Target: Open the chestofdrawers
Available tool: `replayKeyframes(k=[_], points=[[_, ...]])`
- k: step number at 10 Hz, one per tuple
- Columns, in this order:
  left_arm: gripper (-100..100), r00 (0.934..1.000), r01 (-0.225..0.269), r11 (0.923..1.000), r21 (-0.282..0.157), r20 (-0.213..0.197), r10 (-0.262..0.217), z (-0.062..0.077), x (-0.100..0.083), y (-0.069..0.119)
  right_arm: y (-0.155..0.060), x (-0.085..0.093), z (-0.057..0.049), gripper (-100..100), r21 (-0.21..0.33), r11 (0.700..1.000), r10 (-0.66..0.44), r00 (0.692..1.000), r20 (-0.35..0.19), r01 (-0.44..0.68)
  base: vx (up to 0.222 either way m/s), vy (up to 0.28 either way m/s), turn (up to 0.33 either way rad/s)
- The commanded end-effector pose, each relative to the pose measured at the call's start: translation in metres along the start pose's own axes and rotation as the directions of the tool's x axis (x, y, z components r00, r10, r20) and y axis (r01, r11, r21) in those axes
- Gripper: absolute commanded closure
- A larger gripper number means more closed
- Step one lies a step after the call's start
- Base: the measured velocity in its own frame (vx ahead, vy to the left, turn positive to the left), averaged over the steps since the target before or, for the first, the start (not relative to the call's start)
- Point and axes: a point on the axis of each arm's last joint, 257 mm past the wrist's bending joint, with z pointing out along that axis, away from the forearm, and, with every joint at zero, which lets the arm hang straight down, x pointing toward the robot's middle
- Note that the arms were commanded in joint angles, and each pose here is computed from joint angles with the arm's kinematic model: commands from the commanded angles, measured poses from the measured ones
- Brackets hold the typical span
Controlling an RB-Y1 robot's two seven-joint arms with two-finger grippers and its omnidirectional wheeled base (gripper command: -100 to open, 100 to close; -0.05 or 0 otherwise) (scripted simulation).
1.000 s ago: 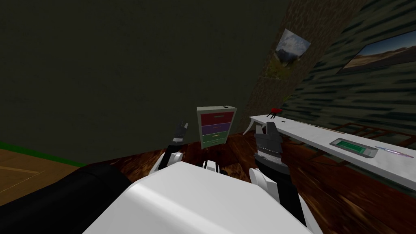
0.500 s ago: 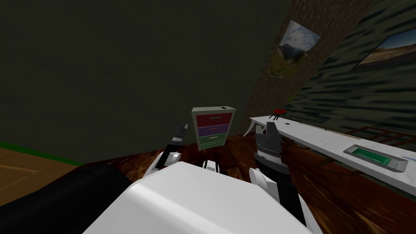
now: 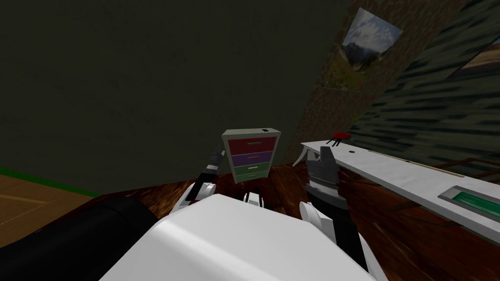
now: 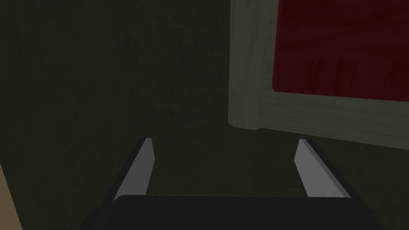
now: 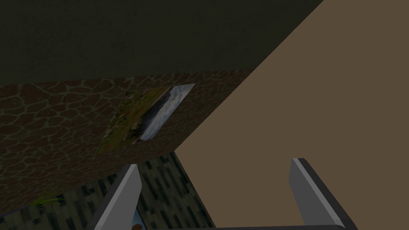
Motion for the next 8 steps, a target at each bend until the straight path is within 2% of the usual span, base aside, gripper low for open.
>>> replayKeyframes(k=[1,4,8], points=[[-100,0.9997,0.009,0.9987,-0.049,0.022,-0.008,-0.001,-0.008,0.011,0.0,0.0,0.0,0,0.0,1.0,0.0,1.0,0.0,0.0,0.117,-0.136,0.053],[-100,0.9992,0.015,0.9951,-0.098,0.04,-0.011,-0.003,-0.014,0.023,0.0,0.0,0.0,0,0.0,1.0,0.0,1.0,0.0,0.0,0.122,-0.156,0.051],[-100,0.9987,0.014,0.9842,-0.176,0.052,-0.004,-0.007,-0.024,0.041,0.0,0.0,0.0,0,0.0,1.0,0.0,1.0,0.0,0.0,0.144,-0.179,0.055]])
